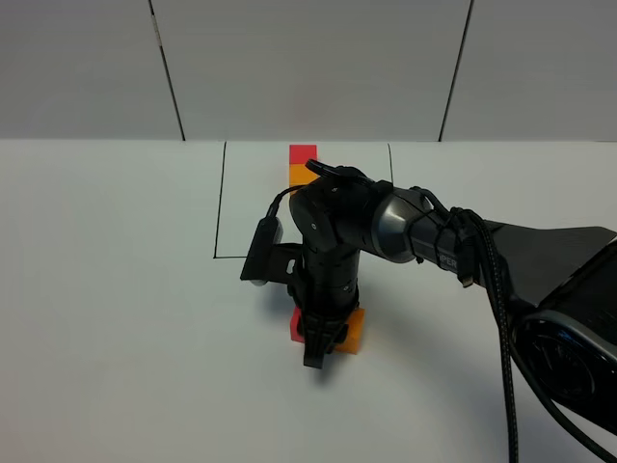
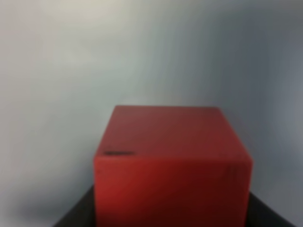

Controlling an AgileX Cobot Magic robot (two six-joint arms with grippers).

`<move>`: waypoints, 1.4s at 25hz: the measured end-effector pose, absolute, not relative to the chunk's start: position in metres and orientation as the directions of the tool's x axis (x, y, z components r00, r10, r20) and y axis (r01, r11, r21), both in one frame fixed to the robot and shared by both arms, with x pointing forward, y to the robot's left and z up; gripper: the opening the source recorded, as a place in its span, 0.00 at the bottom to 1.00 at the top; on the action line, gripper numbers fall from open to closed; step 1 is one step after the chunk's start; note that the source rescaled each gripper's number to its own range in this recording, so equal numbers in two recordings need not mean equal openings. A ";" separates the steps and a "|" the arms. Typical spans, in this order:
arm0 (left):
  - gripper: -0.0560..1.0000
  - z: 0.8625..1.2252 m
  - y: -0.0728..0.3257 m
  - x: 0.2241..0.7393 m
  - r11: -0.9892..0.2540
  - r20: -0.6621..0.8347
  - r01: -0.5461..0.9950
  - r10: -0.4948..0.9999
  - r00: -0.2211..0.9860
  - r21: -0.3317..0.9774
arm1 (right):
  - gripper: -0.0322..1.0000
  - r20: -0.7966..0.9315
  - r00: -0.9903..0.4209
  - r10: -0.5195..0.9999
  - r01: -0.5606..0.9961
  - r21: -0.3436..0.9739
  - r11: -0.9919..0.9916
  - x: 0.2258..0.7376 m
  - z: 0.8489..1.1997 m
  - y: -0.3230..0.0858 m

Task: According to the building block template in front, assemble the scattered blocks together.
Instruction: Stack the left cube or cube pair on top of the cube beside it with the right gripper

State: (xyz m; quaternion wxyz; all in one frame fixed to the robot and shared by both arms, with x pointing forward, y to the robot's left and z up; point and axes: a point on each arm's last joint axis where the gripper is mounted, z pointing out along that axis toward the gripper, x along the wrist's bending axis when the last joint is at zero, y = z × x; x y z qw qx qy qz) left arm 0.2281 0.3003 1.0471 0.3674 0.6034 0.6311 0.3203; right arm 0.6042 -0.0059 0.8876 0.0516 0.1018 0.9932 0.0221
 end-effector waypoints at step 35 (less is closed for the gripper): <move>0.63 1.047 0.300 0.228 0.067 -0.077 0.526 0.997 -0.002 0.848 | 0.04 0.049 -0.132 0.990 0.983 0.137 0.124 0.620 0.889 0.009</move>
